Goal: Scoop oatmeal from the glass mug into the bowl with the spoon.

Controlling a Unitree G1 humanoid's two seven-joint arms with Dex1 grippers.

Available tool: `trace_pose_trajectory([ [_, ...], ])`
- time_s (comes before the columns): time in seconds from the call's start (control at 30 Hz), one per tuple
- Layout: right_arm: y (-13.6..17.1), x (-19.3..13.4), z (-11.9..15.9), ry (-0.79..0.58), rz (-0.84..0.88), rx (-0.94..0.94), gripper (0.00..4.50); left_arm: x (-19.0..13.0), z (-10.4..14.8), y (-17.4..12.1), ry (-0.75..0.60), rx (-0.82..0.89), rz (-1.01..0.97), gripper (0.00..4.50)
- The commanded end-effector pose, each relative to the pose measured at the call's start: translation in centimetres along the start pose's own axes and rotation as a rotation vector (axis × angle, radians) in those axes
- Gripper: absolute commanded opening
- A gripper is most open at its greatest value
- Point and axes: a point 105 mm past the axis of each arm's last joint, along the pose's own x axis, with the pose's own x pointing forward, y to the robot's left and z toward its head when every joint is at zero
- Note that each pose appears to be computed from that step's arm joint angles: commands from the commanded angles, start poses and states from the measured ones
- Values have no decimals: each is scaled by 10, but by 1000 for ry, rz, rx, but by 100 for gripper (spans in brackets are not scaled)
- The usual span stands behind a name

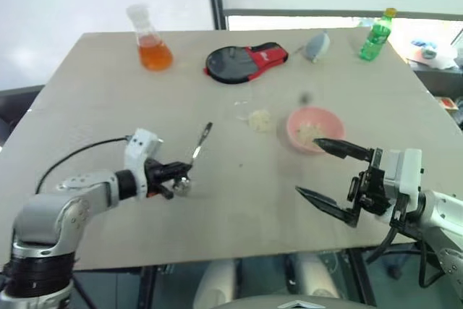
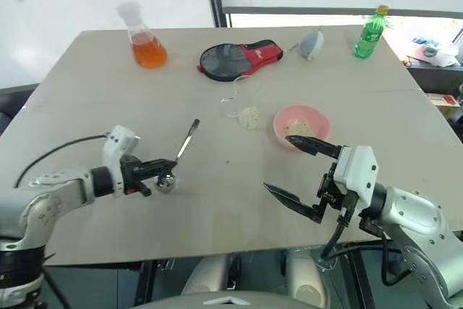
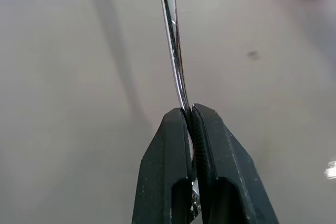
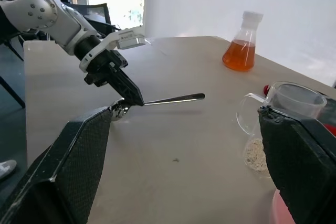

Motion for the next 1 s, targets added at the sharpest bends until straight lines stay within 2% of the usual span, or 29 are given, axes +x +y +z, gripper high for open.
trace_pose_trajectory([
  [0.03,5,5,7,-48,32,-21,450,-26,11,54,48,316,330,1],
  [0.07,5,4,6,-51,36,-19,450,-31,6,70,150,521,461,1],
  [0.17,4,4,7,-64,49,-14,450,-38,4,89,340,1045,644,1],
  [0.23,6,7,7,-71,58,-8,450,-32,-9,92,418,1225,620,1],
  [0.3,8,8,5,-61,72,-7,450,-24,-32,88,508,1304,530,1],
  [0.37,9,7,7,-62,76,-4,450,-10,-42,71,467,1299,464,1],
  [0.4,10,6,8,-57,80,-10,450,-4,-47,59,430,1236,427,1],
  [0.43,9,6,9,-57,78,-14,450,1,-46,46,367,1162,405,64],
  [0.47,8,6,11,-60,72,-16,450,3,-43,38,313,1070,401,90],
  [0.57,6,6,12,-63,58,-19,450,3,-30,24,146,738,358,229],
  [0.6,6,8,10,-58,55,-19,450,-2,-23,25,118,648,313,250],
  [0.73,10,15,16,-94,66,11,450,-34,4,35,107,488,104,250],
  [0.87,14,13,8,-67,86,21,450,-53,22,69,209,490,13,250],
  [1.0,13,15,11,-81,63,12,450,-50,26,102,359,565,-9,250],
])
